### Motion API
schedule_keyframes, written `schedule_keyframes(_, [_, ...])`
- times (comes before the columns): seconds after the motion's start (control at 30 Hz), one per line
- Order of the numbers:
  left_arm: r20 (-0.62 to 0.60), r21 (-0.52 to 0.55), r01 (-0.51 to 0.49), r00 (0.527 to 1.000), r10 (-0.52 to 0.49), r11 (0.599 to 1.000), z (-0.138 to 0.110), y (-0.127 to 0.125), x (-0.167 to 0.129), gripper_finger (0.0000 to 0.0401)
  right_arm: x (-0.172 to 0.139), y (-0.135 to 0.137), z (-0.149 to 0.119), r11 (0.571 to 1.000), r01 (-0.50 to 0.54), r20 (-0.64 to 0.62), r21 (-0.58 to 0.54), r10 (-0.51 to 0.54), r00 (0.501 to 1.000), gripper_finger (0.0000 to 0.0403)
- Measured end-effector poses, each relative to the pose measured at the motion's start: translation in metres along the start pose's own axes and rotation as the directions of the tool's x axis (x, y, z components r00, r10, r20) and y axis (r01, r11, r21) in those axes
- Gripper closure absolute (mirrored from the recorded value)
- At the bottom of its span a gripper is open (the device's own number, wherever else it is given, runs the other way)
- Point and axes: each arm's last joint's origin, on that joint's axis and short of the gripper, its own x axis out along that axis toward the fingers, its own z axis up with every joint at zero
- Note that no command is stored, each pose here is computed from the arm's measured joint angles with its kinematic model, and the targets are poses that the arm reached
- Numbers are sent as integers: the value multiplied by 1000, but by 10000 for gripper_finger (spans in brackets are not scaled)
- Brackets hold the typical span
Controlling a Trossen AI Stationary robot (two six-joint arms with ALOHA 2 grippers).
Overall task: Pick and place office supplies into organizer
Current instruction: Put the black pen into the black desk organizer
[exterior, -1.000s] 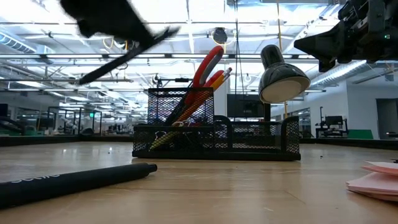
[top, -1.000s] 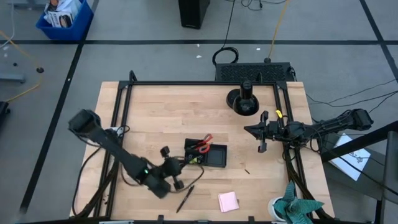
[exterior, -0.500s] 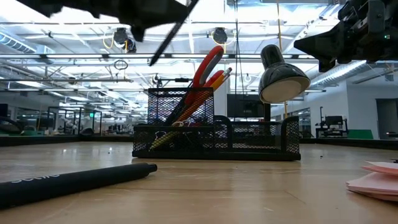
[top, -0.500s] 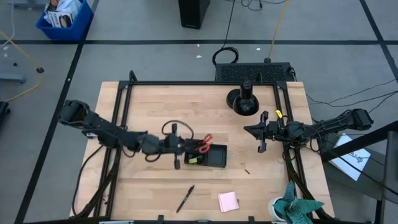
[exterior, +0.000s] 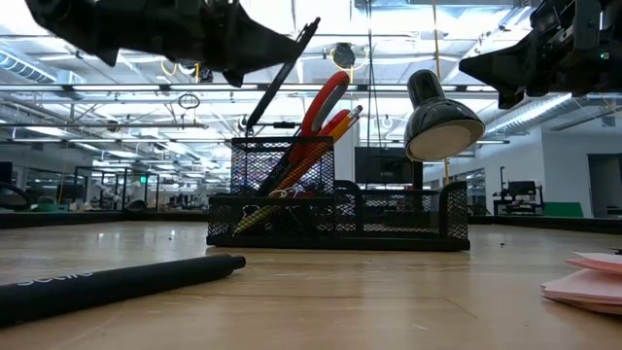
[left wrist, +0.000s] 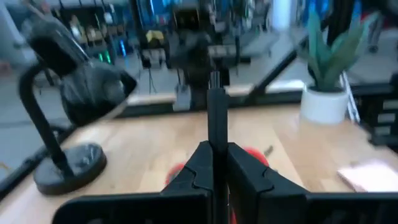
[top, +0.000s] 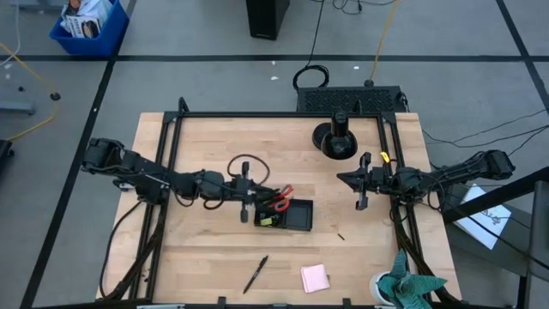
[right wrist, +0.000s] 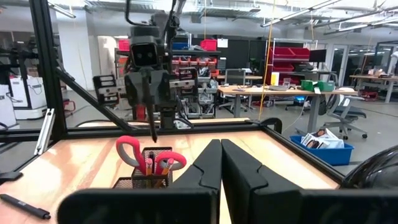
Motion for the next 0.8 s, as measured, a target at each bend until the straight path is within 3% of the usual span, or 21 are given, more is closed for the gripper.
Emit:
schedule_keyframes(0.13, [122, -13, 15, 992, -13, 1000, -7, 6, -10, 390, 0, 0, 1, 1000, 1, 8, 3, -1, 1000, 401])
schedule_keyframes(0.27, [143, -38, 13, 990, -7, 999, -17, 7, -9, 395, 0, 0, 2, 1000, 2, 17, -3, -2, 1000, 401])
schedule_keyframes(0.5, [108, -26, 15, 994, -12, 1000, -29, 3, 14, 386, 0, 0, 2, 1000, 2, 22, -11, -2, 1000, 401])
schedule_keyframes(0.8, [24, -45, -1, 1000, 2, 999, -50, 4, 22, 382, 0, 0, 1, 1000, -3, 5, -7, 3, 1000, 401])
